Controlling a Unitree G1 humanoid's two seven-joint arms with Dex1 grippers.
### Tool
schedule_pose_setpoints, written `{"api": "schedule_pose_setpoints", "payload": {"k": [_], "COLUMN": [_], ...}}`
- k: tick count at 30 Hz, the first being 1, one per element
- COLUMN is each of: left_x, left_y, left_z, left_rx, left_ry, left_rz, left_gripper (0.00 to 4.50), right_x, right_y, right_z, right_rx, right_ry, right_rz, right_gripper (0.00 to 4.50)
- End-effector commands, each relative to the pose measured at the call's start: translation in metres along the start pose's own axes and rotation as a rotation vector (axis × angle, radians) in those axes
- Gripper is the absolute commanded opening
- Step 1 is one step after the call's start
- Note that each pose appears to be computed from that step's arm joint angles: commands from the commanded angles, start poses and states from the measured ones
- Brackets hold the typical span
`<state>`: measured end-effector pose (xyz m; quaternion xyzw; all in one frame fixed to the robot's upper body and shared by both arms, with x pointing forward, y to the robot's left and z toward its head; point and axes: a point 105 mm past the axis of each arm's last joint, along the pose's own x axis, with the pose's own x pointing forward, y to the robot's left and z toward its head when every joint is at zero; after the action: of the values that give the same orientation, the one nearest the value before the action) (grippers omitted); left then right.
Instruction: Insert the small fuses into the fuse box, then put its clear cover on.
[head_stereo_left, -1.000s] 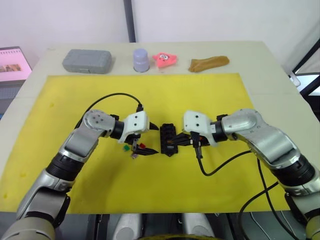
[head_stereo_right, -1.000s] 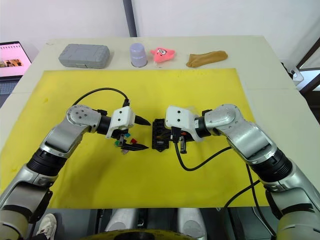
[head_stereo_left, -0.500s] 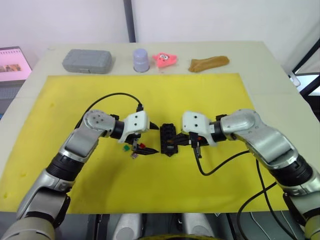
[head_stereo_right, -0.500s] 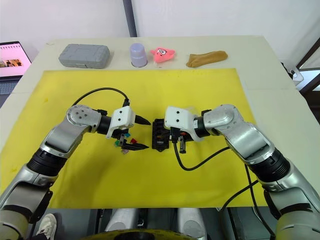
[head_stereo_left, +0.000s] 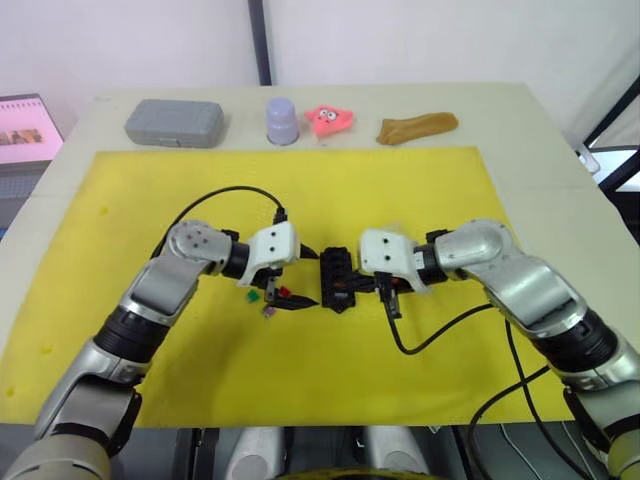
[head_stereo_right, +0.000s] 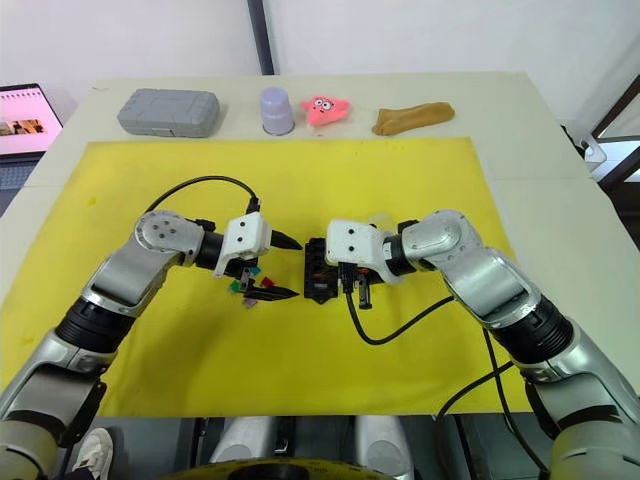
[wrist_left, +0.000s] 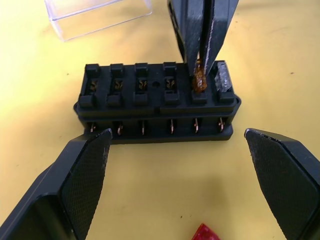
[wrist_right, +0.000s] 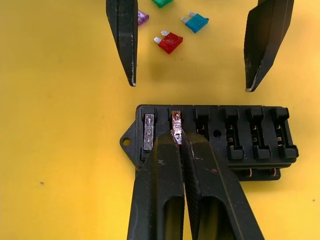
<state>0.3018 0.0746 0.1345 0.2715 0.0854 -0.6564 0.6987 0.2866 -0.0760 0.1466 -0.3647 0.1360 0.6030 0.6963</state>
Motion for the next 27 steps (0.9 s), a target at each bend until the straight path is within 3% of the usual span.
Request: {"api": "schedule_pose_setpoints", "payload": {"k": [1,15,22,27], "left_x": [0.0,0.002,0.005,0.005], "left_y": [0.0,0.002,0.004,0.005], "left_z": [0.007,0.002,0.001,0.001], "left_rx": [0.039,0.023,0.024,0.024], "left_ry": [-0.009,-0.003,-0.002,-0.001], "left_rz": [0.005,0.011,0.011,0.014], "left_gripper": [4.46,4.46,4.46,4.46], "right_x": [0.004,0.004,0.008,0.008], "right_y": [0.0,-0.005,-0.003,-0.004], "right_z": [-0.016,-0.011,-0.029,-0.027], "right_rx": [0.026,0.079,0.092,0.096], "right_ry": [0.068,0.053,0.133,0.121], "right_rz": [0.0,0.006,0.004,0.002], "right_gripper": [0.0,0.0,0.0,0.0]}}
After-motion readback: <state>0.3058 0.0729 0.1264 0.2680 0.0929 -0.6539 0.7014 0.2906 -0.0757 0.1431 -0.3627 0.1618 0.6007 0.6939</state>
